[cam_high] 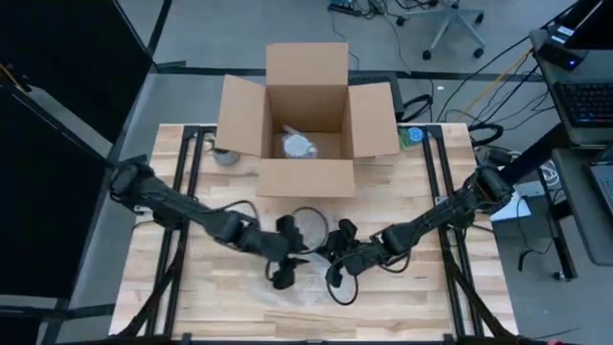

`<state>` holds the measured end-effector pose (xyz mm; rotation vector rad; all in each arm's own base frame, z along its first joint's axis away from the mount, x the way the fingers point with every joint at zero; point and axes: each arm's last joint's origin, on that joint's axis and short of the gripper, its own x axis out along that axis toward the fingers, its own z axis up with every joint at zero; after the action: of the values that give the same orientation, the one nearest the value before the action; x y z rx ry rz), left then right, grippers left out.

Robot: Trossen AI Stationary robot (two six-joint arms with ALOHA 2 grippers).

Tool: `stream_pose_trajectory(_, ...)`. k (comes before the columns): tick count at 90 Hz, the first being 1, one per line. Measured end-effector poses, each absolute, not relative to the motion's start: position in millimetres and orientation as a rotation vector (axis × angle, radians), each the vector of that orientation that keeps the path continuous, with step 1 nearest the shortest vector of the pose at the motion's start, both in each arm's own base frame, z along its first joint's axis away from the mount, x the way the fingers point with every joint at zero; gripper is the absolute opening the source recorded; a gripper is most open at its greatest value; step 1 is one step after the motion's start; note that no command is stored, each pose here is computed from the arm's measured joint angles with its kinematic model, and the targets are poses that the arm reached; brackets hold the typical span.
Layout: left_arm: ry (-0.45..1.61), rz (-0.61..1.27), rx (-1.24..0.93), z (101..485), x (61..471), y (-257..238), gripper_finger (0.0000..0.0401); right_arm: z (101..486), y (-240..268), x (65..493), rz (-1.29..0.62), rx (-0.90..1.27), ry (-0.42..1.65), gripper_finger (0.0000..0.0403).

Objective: Wrap mug
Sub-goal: Wrap the orange mug with bubble wrap

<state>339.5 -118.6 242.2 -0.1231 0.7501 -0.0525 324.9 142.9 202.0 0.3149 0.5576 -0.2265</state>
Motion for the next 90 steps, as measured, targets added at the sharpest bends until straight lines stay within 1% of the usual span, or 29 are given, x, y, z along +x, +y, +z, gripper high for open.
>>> stream_pose_trajectory(8, 0.810, -0.027, -0.111, 226, 346, -113, 0.0143, 202, 145, 324, -0.228, 0.328, 0.558, 0.0000)
stream_pose_trajectory(17, 0.824, -0.019, -0.108, 218, 350, -111, 0.0143, 202, 145, 324, -0.228, 0.359, 0.560, 0.0003)
stream_pose_trajectory(32, 0.830, -0.026, -0.090, 211, 354, -113, 0.0143, 202, 146, 324, -0.185, 0.374, 0.574, 0.0028)
stream_pose_trajectory(46, 0.825, -0.027, -0.092, 212, 354, -113, 0.0143, 214, 147, 320, -0.130, 0.350, 0.562, 0.0072)
stream_pose_trajectory(66, 0.827, -0.037, -0.123, 212, 354, -114, 0.0143, 264, 134, 294, -0.073, 0.344, 0.499, 0.0147)
stream_pose_trajectory(79, 0.827, -0.044, -0.128, 212, 354, -114, 0.0143, 281, 119, 276, -0.123, 0.357, 0.519, 0.0189)
stream_pose_trajectory(90, 0.825, -0.046, -0.130, 213, 354, -115, 0.0143, 275, 108, 279, -0.207, 0.360, 0.544, 0.0217)
